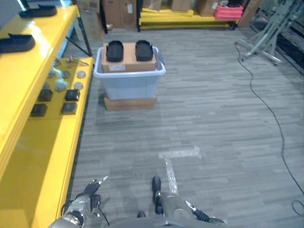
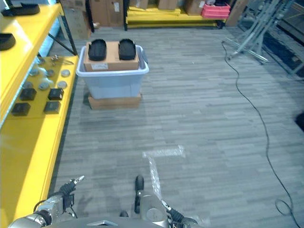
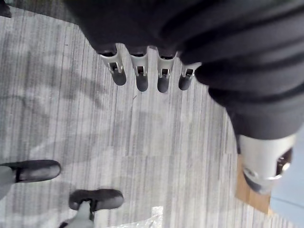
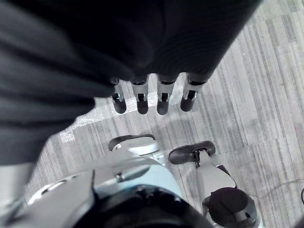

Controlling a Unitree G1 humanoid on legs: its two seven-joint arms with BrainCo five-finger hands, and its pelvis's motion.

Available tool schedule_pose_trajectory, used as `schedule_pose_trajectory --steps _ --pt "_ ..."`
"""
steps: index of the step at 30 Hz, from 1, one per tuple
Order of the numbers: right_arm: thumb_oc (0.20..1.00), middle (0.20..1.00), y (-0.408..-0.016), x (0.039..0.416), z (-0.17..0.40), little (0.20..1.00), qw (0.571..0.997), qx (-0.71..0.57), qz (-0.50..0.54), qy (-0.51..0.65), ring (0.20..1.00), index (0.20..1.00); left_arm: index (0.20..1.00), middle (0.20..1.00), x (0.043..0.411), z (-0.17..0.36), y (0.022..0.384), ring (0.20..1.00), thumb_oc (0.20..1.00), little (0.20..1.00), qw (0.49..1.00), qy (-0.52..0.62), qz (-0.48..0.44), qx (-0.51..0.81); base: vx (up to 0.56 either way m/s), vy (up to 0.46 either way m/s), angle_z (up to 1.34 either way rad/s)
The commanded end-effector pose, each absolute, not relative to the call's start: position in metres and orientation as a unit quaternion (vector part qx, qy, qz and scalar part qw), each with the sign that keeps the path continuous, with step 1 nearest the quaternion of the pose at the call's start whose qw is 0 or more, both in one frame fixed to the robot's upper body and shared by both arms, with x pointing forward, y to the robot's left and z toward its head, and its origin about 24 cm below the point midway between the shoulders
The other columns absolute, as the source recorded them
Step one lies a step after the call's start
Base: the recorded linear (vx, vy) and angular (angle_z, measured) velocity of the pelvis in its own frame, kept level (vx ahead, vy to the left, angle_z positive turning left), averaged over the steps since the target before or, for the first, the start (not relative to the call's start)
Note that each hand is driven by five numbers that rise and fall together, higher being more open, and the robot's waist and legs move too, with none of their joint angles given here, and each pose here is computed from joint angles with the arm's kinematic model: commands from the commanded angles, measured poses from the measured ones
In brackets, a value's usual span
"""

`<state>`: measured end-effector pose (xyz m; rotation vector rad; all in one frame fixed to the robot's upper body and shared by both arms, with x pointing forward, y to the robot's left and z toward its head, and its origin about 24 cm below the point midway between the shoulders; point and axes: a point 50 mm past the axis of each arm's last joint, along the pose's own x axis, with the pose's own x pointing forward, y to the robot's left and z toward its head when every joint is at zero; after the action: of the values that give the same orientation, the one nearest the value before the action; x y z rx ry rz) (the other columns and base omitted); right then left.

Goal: Move parts from the plastic box to the shelf.

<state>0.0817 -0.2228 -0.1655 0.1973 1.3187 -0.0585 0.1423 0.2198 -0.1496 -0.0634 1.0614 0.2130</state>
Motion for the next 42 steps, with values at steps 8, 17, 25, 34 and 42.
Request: schedule_pose_trajectory --steps 8,17,25,34,42 --pt "1.000 1.000 -0.256 0.108 -0.152 1.000 0.813 0.039 -0.079 0.575 1.000 1.000 1.000 1.000 0.121 -0.160 0.209 1.000 1.000 1.000 0.825 0.553 0.104 -0.054 0.33 -0.176 0.03" --pt "1.000 1.000 -0.255 0.129 -0.146 1.000 0.837 0.060 -0.087 0.537 1.000 1.000 1.000 1.000 0.090 -0.165 0.226 1.000 1.000 1.000 0.805 0.579 0.126 -0.023 0.27 0.090 -0.35" --pt "1.000 1.000 -0.231 0.109 -0.159 1.000 0.810 0.064 -0.050 0.580 1.000 1.000 1.000 1.000 0.137 -0.147 0.240 1.000 1.000 1.000 0.854 0.507 0.115 0.003 0.25 0.001 -0.15" --pt "1.000 1.000 -0.236 0.091 -0.162 1.000 0.787 0.023 -0.029 0.616 1.000 1.000 1.000 1.000 0.158 -0.143 0.226 1.000 1.000 1.000 0.863 0.485 0.134 -0.041 0.31 -0.194 0.03" --pt "1.000 1.000 -0.258 0.107 -0.152 1.000 0.804 -0.023 -0.045 0.592 1.000 1.000 1.000 1.000 0.138 -0.154 0.212 1.000 1.000 1.000 0.838 0.527 0.126 -0.061 0.22 -0.164 0.32"
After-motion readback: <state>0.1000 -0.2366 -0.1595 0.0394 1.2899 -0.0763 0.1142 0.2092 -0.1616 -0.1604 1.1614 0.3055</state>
